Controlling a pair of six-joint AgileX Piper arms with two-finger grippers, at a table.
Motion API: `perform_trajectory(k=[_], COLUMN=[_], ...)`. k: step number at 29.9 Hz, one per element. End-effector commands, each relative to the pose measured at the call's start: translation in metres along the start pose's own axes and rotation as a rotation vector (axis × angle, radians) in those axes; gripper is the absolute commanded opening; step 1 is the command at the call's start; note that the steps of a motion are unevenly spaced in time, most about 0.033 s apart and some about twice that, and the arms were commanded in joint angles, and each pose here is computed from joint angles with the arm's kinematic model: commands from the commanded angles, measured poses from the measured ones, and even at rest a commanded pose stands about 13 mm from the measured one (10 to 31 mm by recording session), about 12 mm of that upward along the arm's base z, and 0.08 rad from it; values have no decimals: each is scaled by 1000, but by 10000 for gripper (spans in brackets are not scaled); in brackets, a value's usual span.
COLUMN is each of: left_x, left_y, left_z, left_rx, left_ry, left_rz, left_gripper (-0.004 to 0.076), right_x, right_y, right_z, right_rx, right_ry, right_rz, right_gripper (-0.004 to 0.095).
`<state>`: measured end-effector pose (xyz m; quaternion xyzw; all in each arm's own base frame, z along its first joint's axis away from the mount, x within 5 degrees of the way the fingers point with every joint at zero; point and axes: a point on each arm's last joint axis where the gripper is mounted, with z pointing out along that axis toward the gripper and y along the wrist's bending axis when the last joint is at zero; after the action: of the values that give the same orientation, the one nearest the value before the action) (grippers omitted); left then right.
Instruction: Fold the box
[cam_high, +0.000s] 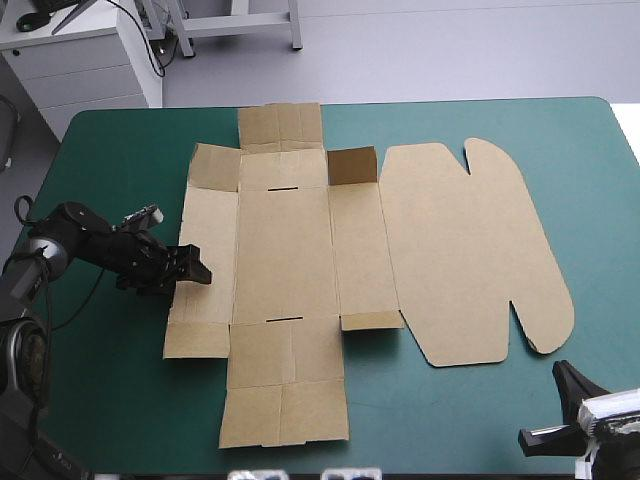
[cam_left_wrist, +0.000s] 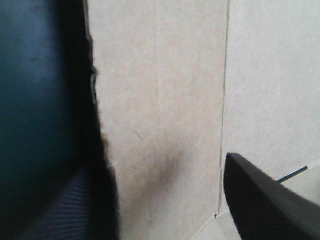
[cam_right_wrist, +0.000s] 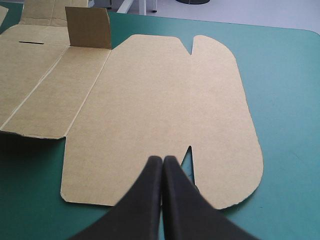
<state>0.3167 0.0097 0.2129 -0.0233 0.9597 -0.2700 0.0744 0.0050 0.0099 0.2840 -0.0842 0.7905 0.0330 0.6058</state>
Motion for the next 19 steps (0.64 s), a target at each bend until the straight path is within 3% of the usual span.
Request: perform_trajectory(k=[1,7,14,16,19], left_x=[-2,-7,-5,-6,-7], left_y=[-15,-22,-35,-35,-33], left_z=[-14,-7,23,23,22], left_rx=[45,141,167,164,156], left_ry=[-57,-70,51,35,24], left_rz=[-1,-55,-14,-14,-16], left_gripper=[534,533,526,489,344], right_x=[-11,-11,-11,-11,-11], right_y=[-1,-1,-1,-1,-1], right_z=[-8,-8,-8,-8,-8], right_rx=[12,12,12,12,12], right_ry=[-115,-115,-115,-115,-115], right_rz=[-3,-3,-3,-3,-3], right_gripper=[-19,-19,-19,-19,-19])
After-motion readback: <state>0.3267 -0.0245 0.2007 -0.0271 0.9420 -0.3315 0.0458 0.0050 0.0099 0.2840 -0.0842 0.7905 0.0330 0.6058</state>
